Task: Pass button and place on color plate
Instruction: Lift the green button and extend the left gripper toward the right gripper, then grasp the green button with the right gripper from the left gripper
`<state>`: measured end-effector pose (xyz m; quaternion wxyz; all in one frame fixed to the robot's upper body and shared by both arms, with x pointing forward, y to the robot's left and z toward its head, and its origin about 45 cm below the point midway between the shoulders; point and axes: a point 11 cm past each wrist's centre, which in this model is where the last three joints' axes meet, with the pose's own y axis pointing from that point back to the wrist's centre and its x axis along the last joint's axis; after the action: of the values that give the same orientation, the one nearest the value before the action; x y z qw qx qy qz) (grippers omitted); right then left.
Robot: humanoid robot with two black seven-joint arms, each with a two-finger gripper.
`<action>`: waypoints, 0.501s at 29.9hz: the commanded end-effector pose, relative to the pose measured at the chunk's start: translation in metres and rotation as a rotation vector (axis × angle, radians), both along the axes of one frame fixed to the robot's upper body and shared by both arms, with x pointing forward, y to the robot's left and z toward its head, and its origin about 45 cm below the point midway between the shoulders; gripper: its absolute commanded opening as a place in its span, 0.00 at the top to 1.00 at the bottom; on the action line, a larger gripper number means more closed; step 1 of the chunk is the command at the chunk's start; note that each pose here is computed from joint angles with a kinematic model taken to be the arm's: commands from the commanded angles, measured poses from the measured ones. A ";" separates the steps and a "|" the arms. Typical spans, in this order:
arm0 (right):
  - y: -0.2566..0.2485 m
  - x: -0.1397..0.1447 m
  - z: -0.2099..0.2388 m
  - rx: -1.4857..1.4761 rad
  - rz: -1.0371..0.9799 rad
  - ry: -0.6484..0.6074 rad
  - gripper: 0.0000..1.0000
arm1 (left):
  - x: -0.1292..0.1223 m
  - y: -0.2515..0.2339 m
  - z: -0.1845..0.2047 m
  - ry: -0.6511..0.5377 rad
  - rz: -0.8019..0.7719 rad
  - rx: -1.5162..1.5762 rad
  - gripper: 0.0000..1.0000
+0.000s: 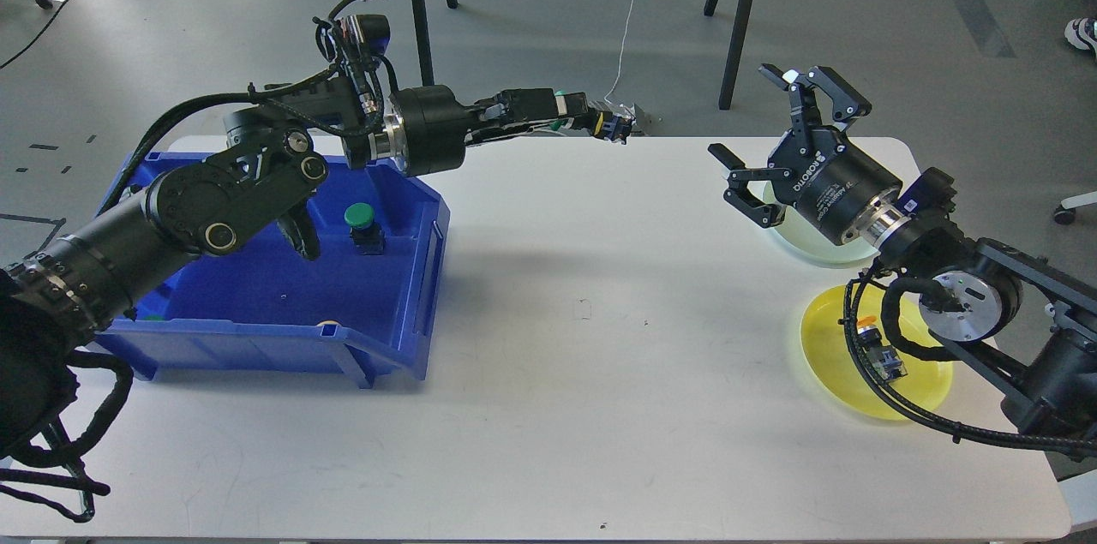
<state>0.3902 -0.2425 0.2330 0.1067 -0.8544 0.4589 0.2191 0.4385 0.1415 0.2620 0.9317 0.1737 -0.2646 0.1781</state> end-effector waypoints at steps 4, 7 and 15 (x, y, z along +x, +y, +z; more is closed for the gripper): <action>0.041 0.005 -0.013 0.002 0.063 0.024 0.01 | 0.000 0.000 0.000 0.001 -0.001 0.001 0.76; 0.057 0.012 -0.022 -0.011 0.064 0.040 0.01 | 0.000 0.000 0.000 0.001 -0.001 0.001 0.75; 0.095 0.022 -0.016 0.015 0.102 0.023 0.02 | 0.000 0.000 0.000 0.001 0.001 -0.001 0.75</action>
<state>0.4118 -0.1607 0.2146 0.0943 -0.8689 0.4243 0.2368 0.4383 0.1411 0.2616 0.9319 0.1739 -0.2643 0.1775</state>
